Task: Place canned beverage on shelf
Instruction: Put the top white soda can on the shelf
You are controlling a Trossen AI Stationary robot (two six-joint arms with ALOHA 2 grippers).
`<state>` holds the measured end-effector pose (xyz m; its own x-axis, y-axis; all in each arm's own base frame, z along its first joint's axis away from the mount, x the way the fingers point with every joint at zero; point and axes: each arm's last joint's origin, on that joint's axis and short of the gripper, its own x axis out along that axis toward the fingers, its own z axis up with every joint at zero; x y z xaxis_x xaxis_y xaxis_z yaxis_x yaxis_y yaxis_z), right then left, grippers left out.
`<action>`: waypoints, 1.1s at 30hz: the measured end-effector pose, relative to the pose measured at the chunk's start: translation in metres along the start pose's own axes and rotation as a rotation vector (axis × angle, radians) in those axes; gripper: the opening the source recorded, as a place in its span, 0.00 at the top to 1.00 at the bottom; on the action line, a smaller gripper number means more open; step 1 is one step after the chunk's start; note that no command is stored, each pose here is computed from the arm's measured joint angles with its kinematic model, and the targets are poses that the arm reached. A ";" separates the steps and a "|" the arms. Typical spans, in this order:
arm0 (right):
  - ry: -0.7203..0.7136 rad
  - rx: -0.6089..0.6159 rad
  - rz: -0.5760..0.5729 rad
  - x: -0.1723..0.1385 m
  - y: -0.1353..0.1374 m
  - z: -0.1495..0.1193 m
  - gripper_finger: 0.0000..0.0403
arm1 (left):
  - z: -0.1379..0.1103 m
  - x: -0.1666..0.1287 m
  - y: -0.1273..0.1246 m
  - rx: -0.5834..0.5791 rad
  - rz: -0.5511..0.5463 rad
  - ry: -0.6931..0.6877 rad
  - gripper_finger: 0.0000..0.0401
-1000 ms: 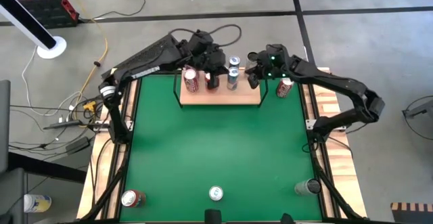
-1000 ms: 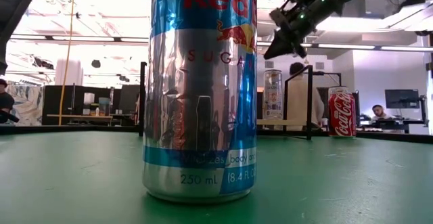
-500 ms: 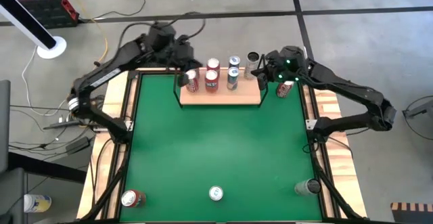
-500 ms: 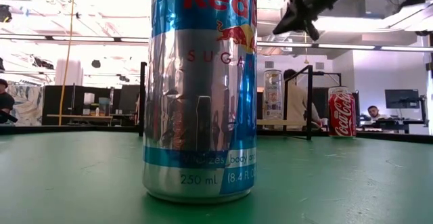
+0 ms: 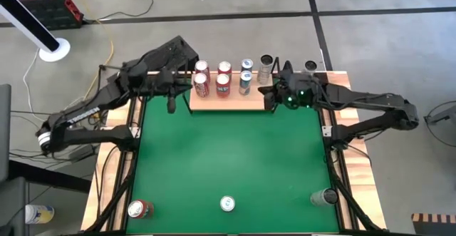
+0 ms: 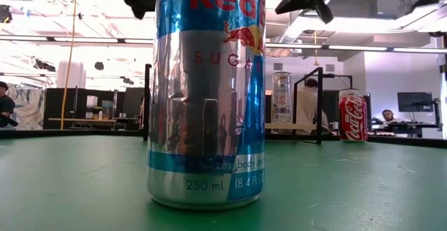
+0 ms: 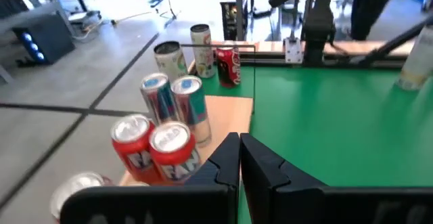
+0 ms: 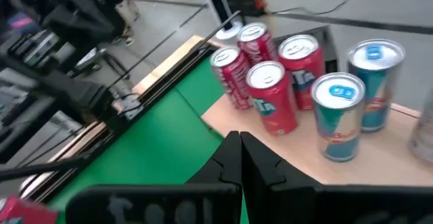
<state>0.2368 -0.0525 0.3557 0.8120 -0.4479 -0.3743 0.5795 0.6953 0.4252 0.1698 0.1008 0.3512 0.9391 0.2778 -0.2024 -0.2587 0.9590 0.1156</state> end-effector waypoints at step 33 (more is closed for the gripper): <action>0.152 0.171 -0.710 -0.023 -0.219 0.084 0.88 | -0.003 -0.008 0.005 -0.227 0.257 -0.141 1.00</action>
<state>0.0966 -0.2417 0.3405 0.2270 -0.6651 -0.7114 0.9738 0.1653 0.1562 0.1601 0.1030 0.3509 0.8548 0.5157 -0.0571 -0.5188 0.8514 -0.0767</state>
